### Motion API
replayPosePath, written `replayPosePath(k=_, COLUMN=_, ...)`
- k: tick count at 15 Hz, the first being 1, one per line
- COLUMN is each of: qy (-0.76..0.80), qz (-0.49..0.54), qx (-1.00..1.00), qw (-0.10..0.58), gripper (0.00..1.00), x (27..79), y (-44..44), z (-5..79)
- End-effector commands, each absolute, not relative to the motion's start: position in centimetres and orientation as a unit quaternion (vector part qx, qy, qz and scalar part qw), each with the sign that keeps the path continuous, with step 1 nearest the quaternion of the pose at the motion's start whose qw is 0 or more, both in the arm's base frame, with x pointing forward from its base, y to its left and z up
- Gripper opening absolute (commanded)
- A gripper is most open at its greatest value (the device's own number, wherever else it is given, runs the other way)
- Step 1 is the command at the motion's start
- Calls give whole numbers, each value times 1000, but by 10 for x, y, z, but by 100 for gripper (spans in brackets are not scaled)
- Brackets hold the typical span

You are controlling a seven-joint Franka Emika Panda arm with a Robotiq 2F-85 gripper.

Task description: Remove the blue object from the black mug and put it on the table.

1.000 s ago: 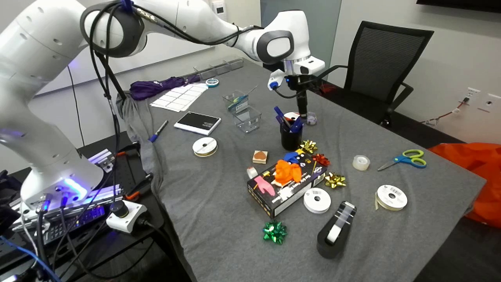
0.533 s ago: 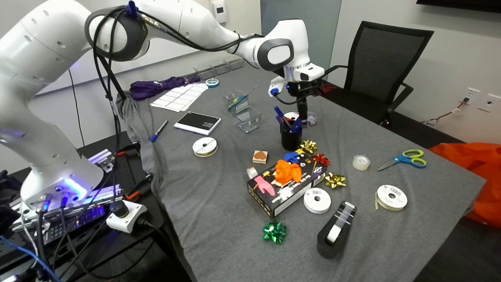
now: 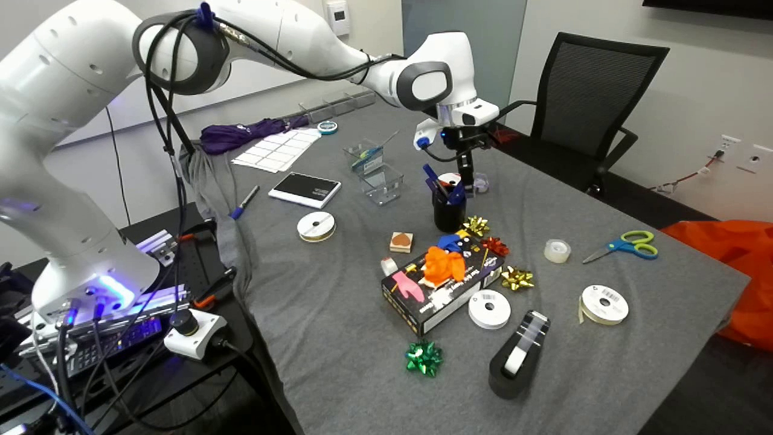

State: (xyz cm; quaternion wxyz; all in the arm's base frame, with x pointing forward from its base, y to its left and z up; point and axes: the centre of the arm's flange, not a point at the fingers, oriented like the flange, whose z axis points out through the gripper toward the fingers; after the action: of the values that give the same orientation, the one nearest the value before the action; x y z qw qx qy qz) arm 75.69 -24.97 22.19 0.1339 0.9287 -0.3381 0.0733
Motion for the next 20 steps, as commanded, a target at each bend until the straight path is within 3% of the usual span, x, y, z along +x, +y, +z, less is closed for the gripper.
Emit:
replayPosePath(k=1, qy=-324, qz=79, qx=933, qw=136, gripper=17, x=747, y=-249, z=225)
replayPosePath(k=3, qy=-323, qz=82, qx=934, qw=133, gripper=3, x=745, y=-249, z=230)
replayPosePath(k=4, qy=-322, qz=84, qx=934, qw=131, gripper=1, x=744, y=-249, z=233)
replayPosePath(k=13, qy=-331, qz=82, qx=934, qw=112, gripper=4, x=740, y=-249, z=299)
replayPosePath(k=20, qy=-342, qz=85, qx=935, qw=32, gripper=4, x=729, y=-224, z=392)
